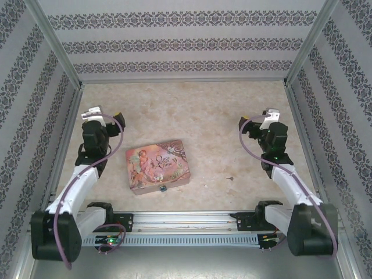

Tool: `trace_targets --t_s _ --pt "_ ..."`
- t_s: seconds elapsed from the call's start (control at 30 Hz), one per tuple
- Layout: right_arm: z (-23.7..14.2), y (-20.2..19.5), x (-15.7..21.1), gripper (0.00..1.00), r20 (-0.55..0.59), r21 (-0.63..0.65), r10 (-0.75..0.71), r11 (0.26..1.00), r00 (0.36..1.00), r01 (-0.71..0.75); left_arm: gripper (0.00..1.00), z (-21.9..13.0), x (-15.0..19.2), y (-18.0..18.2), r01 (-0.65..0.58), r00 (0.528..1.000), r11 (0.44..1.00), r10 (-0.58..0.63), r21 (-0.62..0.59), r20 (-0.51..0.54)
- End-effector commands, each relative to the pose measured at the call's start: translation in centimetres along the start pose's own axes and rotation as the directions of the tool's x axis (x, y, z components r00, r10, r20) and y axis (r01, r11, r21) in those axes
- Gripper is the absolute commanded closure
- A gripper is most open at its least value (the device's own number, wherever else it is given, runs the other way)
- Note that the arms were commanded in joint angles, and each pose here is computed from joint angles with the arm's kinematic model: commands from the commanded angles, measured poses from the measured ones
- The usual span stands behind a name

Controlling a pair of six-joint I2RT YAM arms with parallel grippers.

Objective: Unlock the padlock with the key

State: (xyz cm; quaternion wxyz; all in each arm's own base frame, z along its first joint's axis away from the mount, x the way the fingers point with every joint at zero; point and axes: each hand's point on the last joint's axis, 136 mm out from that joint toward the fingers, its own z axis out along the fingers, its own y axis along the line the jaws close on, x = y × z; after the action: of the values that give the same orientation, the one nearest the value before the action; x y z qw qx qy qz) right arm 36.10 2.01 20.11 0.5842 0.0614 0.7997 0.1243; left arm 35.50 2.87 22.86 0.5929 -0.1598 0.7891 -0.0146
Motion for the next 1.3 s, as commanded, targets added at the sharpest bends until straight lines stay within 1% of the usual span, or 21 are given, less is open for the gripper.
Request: trace_targets --t_s 0.0,0.07,0.13,0.2,0.23,0.37,0.53,0.67,0.77,0.9,1.0,1.13,1.27 --pt "-1.7 3.4 4.0 0.02 -0.294 -0.106 0.203 0.964 0.934 -0.243 0.01 -3.8 6.4 2.4 0.127 0.925 0.979 -0.174 -0.158 -0.339" --pt "-2.5 5.4 5.6 0.02 -0.418 -0.14 0.257 0.929 0.871 -0.341 0.01 -5.7 7.6 1.7 0.164 0.881 0.976 -0.21 -0.143 -0.424" --pt "-3.4 7.7 7.5 0.02 -0.536 -0.167 0.267 0.896 0.801 -0.411 0.01 -7.4 8.9 1.0 0.218 0.833 0.968 -0.251 -0.125 -0.492" --pt "-4.3 10.0 9.3 0.02 -0.622 -0.193 0.228 0.882 0.749 -0.429 0.01 -8.7 9.9 0.2 0.275 0.787 0.955 -0.292 -0.115 -0.543" --pt "-4.9 11.2 10.2 0.02 -0.659 -0.203 0.197 0.883 0.726 -0.424 0.0 -9.3 10.7 -0.1 0.3 0.757 0.947 -0.31 -0.115 -0.575" --pt "-7.0 15.6 13.3 0.01 -0.744 -0.261 0.067 0.886 0.665 -0.382 0.0 -11.0 12.6 -1.4 0.366 0.668 0.925 -0.338 -0.103 -0.662" --pt "-8.6 20.2 16.3 0.01 -0.806 -0.313 -0.022 0.864 0.591 -0.395 0.0 -11.8 15.3 -3.3 0.475 0.558 0.876 -0.37 -0.08 -0.742" --pt "-8.8 22.5 17.9 0.02 -0.83 -0.342 -0.085 0.858 0.551 -0.382 0.0 -11.9 17.1 -4.4 0.535 0.495 0.841 -0.384 -0.075 -0.779" --pt "-8.4 23.9 18.6 0.02 -0.848 -0.347 -0.104 0.851 0.52 -0.395 0.0 -11.8 17.6 -5.0 0.564 0.479 0.824 -0.384 -0.058 -0.789" --pt "-7.7 26.0 18.8 0.01 -0.853 -0.366 -0.117 0.829 0.509 -0.422 0.0 -11.4 17.2 -6.5 0.602 0.482 0.799 -0.355 0.008 -0.801" --pt "-7.2 27.1 18.8 0.02 -0.858 -0.369 -0.109 0.812 0.503 -0.452 0.0 -11.0 16.9 -7.6 0.608 0.481 0.793 -0.327 0.04 -0.813" --pt "-6.4 27.9 18.7 0.02 -0.859 -0.366 -0.094 0.8 0.503 -0.476 0.0 -10.2 16.3 -9.6 0.598 0.495 0.796 -0.272 0.097 -0.825" --pt "-5.5 27.7 18.2 0.05 -0.852 -0.356 -0.073 0.806 0.518 -0.473 0.0 -8.5 15.7 -11.8 0.558 0.528 0.816 -0.209 0.151 -0.823"
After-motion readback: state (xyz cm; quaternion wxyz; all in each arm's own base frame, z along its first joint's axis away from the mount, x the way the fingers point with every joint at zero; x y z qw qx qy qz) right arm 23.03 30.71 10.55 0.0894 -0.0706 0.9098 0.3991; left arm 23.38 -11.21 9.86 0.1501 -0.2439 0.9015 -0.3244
